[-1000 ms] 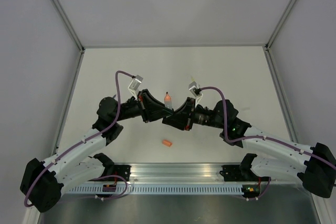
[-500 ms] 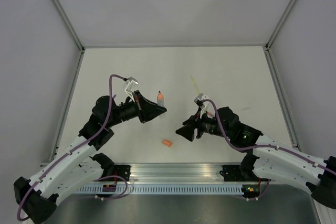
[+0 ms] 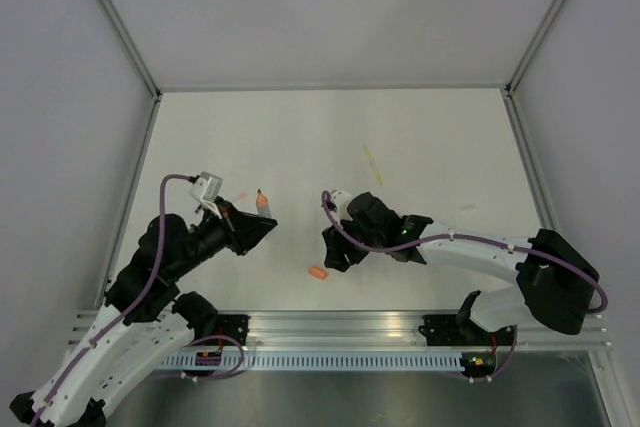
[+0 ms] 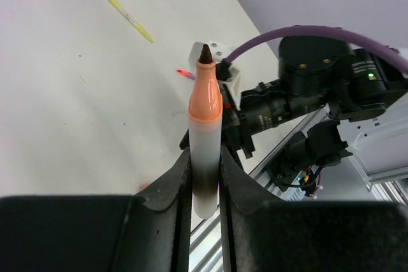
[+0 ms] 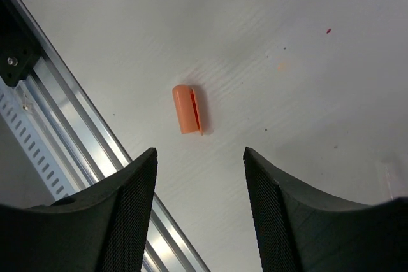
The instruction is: Insert the pens into the pen caps
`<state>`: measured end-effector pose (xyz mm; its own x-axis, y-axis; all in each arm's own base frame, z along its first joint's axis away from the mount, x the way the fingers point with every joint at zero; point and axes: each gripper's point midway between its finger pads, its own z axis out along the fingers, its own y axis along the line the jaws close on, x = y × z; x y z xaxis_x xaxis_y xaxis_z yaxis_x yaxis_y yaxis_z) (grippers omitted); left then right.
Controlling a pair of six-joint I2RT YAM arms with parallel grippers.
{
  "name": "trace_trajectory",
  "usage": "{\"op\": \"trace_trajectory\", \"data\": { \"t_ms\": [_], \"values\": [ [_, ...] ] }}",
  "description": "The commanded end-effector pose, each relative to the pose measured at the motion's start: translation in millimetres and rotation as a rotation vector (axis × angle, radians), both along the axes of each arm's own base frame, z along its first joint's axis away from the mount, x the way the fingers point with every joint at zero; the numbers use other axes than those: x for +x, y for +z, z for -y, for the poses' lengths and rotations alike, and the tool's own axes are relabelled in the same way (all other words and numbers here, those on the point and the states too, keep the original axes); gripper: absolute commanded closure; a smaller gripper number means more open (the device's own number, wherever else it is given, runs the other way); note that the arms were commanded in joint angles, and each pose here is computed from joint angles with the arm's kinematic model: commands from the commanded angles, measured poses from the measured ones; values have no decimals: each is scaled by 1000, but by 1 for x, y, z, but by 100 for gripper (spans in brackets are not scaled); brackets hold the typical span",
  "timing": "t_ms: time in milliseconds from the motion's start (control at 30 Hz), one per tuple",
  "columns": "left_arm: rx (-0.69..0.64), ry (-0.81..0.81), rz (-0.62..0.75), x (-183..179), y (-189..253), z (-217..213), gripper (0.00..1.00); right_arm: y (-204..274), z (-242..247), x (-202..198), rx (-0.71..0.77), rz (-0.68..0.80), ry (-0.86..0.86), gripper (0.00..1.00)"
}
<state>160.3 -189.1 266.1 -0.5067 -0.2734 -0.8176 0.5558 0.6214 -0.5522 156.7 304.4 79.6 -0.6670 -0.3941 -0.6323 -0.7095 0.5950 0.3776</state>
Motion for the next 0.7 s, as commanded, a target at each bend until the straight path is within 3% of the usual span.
{"op": "trace_trajectory", "data": {
  "t_ms": [0, 667],
  "values": [
    [-11, 79, 44, -11, 24, -26, 98, 0, -22, 4, -30, 13, 64, 38],
    [-59, 100, 90, -44, 43, -54, 98, -57, -44, -6, -346, -3, 109, 41]
  ]
}}
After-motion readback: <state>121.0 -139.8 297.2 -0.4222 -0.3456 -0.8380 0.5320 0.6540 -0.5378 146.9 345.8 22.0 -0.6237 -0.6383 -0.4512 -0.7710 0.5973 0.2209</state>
